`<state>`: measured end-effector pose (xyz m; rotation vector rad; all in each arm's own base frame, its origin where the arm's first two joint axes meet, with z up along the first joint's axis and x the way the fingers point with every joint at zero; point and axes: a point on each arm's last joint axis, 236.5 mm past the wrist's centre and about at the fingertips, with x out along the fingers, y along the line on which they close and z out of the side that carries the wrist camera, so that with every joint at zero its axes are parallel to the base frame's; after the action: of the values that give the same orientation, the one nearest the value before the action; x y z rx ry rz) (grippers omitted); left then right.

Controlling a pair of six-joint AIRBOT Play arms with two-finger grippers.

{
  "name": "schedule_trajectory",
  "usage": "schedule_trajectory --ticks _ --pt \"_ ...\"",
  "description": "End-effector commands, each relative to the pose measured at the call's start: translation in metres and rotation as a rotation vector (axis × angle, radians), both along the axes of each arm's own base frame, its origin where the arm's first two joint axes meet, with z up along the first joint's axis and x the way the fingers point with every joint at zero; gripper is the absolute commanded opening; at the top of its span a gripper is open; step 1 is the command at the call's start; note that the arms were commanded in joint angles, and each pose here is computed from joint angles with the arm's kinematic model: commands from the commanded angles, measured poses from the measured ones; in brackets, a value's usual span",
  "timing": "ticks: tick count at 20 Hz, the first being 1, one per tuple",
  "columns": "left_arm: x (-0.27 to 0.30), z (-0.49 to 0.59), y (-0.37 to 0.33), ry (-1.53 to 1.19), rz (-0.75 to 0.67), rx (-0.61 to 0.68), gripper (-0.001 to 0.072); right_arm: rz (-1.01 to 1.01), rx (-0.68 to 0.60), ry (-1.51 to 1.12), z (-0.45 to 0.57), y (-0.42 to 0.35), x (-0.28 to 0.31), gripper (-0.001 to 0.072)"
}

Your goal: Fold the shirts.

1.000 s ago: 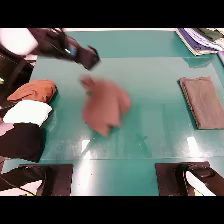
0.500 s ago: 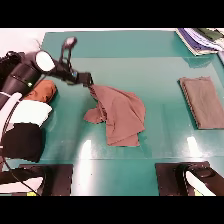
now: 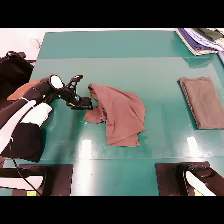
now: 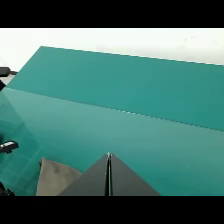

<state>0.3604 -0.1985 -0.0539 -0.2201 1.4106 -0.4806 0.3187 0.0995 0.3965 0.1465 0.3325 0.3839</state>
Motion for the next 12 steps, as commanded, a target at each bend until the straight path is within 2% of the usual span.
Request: schedule_trajectory --ticks 1,4,5,6,7,11,12 --pt "-0.021 -0.010 -0.010 0.045 -0.083 -0.020 0.0607 0.002 -0.002 0.006 -0.001 0.000 0.000 0.0021" --pt "-0.029 -0.017 -0.024 0.056 -0.123 -0.020 0.0600 0.014 -0.020 0.057 -0.014 0.002 -0.003 0.0021" --pt "-0.027 -0.015 -0.027 0.047 -0.113 -0.033 0.0373 0.022 -0.029 0.092 -0.023 0.002 -0.003 0.0021" --pt "-0.023 -0.011 -0.029 0.037 -0.104 -0.046 0.0091 0.031 -0.044 0.142 -0.035 0.003 -0.003 0.0021" --pt "-0.015 -0.004 -0.027 0.017 -0.102 -0.047 0.0029 0.044 -0.068 0.219 -0.055 0.004 -0.004 0.0021" --pt "0.021 0.037 -0.006 -0.049 -0.077 -0.059 0.0028 0.108 -0.134 0.679 -0.191 0.005 -0.016 0.0022" --pt "0.028 0.045 0.000 -0.064 -0.064 -0.060 0.0028 0.116 -0.131 0.801 -0.236 0.005 -0.024 0.0064"
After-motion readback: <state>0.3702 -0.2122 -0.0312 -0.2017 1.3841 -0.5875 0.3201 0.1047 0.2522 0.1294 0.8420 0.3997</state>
